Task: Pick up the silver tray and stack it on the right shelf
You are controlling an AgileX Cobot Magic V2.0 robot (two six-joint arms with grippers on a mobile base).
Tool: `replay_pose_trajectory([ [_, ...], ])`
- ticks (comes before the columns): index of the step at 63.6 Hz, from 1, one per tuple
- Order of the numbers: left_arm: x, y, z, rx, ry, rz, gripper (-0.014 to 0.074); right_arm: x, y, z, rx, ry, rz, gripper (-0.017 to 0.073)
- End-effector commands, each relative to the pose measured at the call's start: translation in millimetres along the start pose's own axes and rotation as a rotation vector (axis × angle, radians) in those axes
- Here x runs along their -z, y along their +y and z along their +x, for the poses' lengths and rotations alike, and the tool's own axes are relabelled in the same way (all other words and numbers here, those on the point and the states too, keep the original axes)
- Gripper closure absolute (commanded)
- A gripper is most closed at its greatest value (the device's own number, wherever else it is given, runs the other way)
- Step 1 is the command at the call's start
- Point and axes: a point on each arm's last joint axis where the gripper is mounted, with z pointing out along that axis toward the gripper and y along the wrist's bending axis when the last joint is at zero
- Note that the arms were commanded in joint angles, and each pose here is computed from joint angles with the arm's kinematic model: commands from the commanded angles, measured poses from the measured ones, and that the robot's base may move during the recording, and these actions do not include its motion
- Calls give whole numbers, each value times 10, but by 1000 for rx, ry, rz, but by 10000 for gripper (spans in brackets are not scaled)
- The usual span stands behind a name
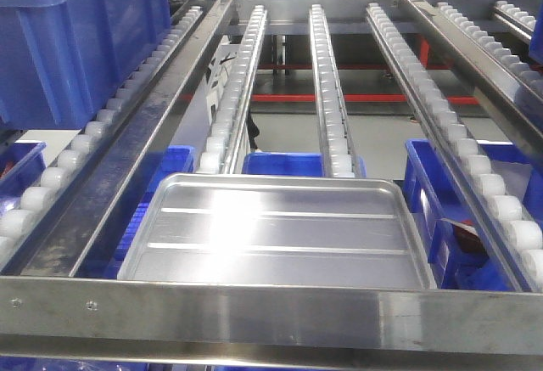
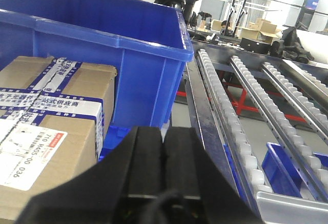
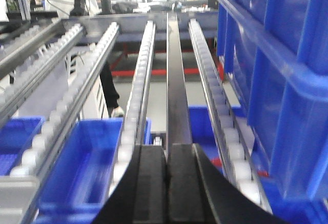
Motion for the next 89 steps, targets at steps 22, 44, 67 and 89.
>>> replay_pose_trajectory([
  [22, -71, -211, -1190, -43, 106, 11, 694, 52, 105, -1226, 5, -186, -34, 500],
  [44, -803, -327, -1426, -93, 391, 54, 682, -447, 326, -1446, 4, 119, -220, 281],
  [67, -1246, -694, -1374, -118, 655, 324, 391, -811, 915, -1312, 59, 356, -537, 118],
  [89, -1543, -1531, -1029, -140, 833, 686, 257, -1085, 1334, -1001, -1, 568, -612, 120],
])
